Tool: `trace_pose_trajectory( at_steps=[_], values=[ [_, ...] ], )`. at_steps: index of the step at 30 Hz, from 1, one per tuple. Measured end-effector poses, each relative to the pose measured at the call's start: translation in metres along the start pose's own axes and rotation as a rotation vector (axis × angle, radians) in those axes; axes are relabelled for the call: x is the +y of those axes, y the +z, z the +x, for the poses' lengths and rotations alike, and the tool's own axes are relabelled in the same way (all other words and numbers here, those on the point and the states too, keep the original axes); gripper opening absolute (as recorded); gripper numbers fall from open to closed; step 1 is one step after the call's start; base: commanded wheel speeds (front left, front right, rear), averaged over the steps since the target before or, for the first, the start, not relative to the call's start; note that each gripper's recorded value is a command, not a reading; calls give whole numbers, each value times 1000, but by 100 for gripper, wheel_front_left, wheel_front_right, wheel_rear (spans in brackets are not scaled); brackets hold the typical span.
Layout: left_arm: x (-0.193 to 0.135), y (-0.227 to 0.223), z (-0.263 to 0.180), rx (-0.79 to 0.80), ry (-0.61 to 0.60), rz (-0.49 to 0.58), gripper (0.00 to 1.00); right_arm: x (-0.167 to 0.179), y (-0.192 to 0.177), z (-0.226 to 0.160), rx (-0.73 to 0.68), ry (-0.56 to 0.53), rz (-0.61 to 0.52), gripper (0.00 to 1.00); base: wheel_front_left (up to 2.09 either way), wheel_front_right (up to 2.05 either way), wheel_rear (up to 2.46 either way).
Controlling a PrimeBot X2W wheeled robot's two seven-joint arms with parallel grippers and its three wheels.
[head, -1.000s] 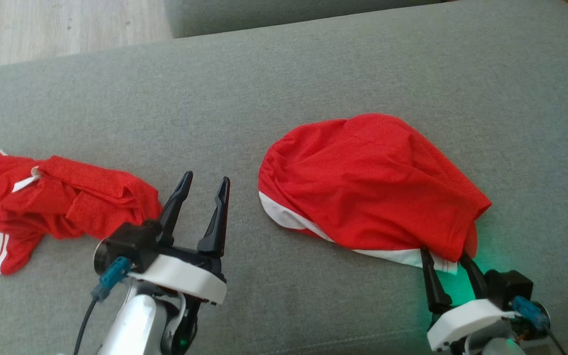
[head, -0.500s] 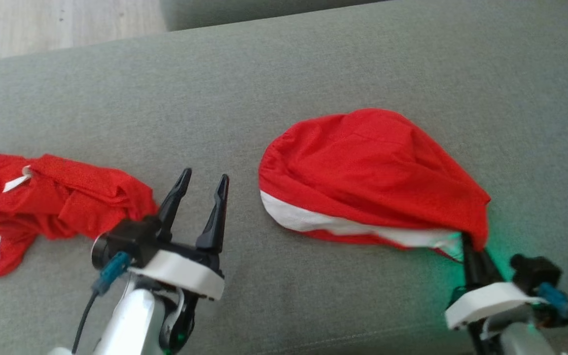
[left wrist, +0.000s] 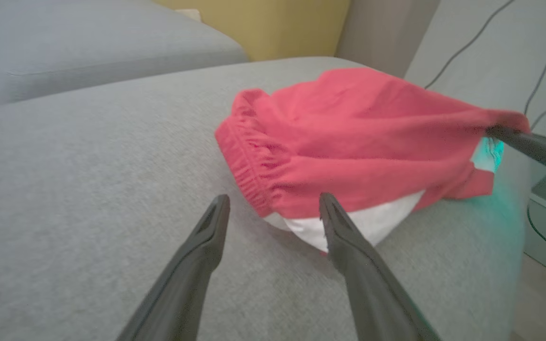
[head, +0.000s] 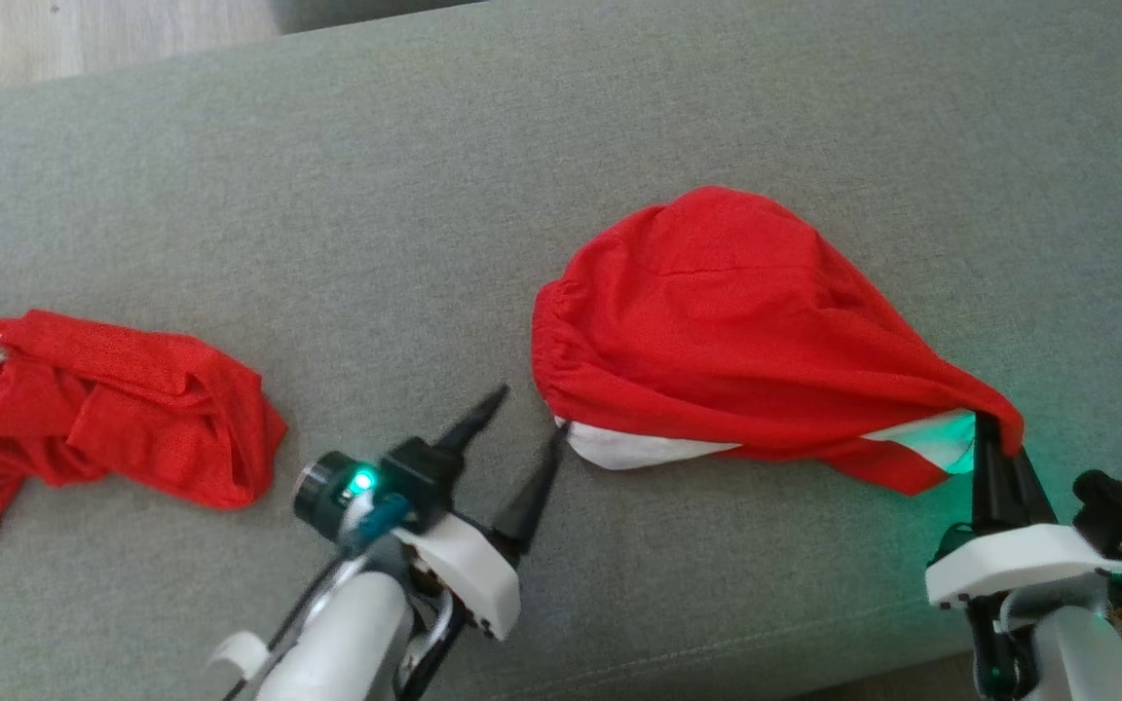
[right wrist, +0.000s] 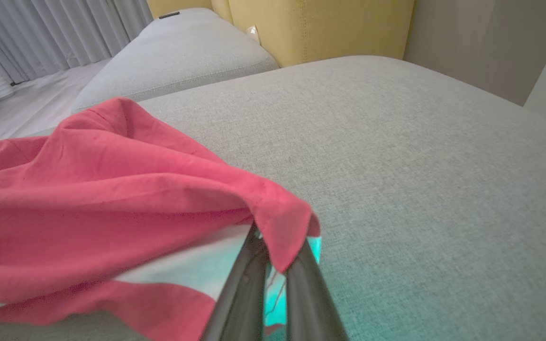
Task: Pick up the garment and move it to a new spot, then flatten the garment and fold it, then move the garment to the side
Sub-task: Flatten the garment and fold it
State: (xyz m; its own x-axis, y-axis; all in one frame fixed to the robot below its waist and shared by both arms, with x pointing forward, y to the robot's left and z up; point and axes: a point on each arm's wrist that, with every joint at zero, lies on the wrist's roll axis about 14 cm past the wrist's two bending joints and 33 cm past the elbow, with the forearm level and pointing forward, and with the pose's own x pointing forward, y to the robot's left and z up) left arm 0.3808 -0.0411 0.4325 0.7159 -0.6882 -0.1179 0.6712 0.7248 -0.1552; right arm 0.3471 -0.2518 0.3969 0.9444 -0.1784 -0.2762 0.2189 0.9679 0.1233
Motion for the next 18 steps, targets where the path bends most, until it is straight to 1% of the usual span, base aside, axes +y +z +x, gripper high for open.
trace_pose_trajectory(
  at_steps=[4, 8, 12, 18],
  values=[
    [-15, -19, 1, 65, -71, 15, 100, -9, -1, 0, 4, -29, 3, 0, 0, 0, 0],
    [-17, -26, 4, 95, -95, 15, 100, -17, -3, -1, 12, -54, 4, 0, 0, 0, 0],
    [-20, -34, 9, 130, -129, 40, 100, -19, -4, 0, 14, -59, 1, 0, 0, 0, 0],
    [-31, -41, 17, 158, -182, 36, 100, -19, 0, 6, 9, -60, -3, 0, 0, 0, 0]
  ],
)
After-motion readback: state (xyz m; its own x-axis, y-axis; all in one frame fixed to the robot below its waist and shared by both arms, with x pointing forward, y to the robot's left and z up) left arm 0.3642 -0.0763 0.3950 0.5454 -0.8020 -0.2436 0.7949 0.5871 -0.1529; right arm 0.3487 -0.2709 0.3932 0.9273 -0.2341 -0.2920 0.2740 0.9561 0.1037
